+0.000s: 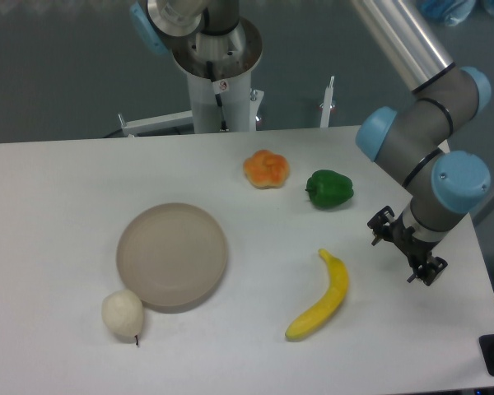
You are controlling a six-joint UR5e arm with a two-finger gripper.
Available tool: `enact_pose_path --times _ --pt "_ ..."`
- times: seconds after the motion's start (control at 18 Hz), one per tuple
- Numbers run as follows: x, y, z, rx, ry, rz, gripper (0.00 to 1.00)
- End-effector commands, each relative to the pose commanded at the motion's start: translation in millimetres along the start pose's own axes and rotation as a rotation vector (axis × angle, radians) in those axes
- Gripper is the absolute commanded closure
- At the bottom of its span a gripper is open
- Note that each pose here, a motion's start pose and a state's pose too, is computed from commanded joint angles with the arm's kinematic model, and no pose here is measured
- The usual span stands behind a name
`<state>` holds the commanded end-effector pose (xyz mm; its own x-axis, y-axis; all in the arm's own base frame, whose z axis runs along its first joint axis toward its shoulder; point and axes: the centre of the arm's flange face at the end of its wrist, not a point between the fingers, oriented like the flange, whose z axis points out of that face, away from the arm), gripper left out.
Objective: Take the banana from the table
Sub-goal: 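Lower the gripper down over the yellow banana's stem end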
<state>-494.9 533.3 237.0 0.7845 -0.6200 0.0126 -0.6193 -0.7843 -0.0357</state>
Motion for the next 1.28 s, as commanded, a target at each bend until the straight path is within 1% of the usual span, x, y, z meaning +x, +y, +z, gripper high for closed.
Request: enact_pose_path --times 0.28,0.39,0.5,0.72,0.89,0.94,1.06,1.28 --pt "0.8 -3.1 0.7 -0.002 0.0 0.0 0.0" --pt "0.7 -5.5 0.1 0.0 -0.001 -0.027 0.0" --pt "4.6 -18.7 4.6 0.001 0.009 -0.04 0.0" --pt "27.2 -78.7 9.4 0.009 0.028 -0.075 0.0" --pt "36.9 -110.4 11.9 0.04 0.038 -0.075 0.0" --pt "38.9 -117.0 13.2 0.042 0.041 -0.094 0.0" --pt "39.5 -119.5 20.3 0.035 0.051 -0.156 0.0" --pt "42.9 -125.3 32.0 0.021 0.068 -0.157 0.0"
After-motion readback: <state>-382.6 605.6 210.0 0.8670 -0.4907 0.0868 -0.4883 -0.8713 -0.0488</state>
